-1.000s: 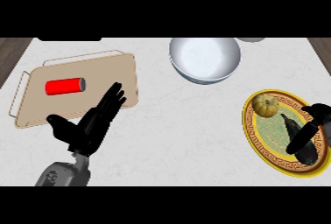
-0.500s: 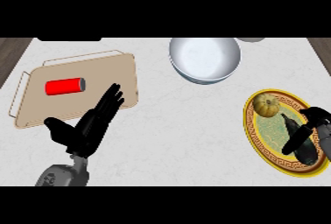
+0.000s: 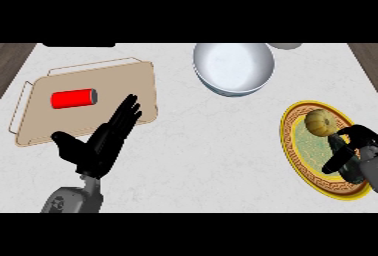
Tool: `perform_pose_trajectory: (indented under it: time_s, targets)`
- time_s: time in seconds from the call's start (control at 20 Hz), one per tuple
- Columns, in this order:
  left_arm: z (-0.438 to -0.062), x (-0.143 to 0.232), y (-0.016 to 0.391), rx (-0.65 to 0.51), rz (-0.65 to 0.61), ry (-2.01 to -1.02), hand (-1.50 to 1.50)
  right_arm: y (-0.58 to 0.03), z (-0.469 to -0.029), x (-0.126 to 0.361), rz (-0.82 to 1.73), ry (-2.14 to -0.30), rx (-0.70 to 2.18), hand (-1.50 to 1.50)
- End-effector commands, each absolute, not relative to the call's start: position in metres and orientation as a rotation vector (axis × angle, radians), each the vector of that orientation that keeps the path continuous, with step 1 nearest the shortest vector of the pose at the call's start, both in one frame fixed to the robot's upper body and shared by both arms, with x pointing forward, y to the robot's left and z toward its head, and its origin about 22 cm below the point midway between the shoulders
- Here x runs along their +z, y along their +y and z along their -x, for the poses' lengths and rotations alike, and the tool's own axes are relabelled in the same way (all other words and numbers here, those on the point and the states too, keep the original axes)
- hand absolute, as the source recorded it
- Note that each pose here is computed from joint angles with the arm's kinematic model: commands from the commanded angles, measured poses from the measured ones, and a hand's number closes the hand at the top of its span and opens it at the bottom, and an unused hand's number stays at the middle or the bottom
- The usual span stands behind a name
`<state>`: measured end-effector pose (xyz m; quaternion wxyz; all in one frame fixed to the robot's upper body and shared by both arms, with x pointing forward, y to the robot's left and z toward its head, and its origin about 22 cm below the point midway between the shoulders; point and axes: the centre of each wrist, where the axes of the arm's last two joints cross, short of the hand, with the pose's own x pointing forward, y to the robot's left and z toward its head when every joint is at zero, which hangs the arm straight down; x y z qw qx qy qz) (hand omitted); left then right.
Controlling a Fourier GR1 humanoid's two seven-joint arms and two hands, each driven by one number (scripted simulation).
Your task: Pick the eggplant from the plate and place it in the bowl
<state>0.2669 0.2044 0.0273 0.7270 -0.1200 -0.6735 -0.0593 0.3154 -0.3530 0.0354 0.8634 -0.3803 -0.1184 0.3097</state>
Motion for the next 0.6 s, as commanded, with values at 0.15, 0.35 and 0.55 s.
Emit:
perform_pose_trajectory:
  time_s: [0.15, 0.35, 0.55]
  targets:
    - [-0.273, 0.016, 0.211, -0.134, 0.286, -1.494, 0.00, -0.347, -0.314, 0.016, 0.806, -0.263, 0.719, 1.50]
    - [-0.256, 0.021, 0.193, -0.127, 0.273, -1.489, 0.00, -0.351, -0.309, 0.011, 0.775, -0.281, 0.721, 1.50]
    - [-0.277, 0.022, 0.206, -0.133, 0.274, -1.472, 0.00, -0.339, -0.314, 0.009, 0.825, -0.272, 0.772, 1.50]
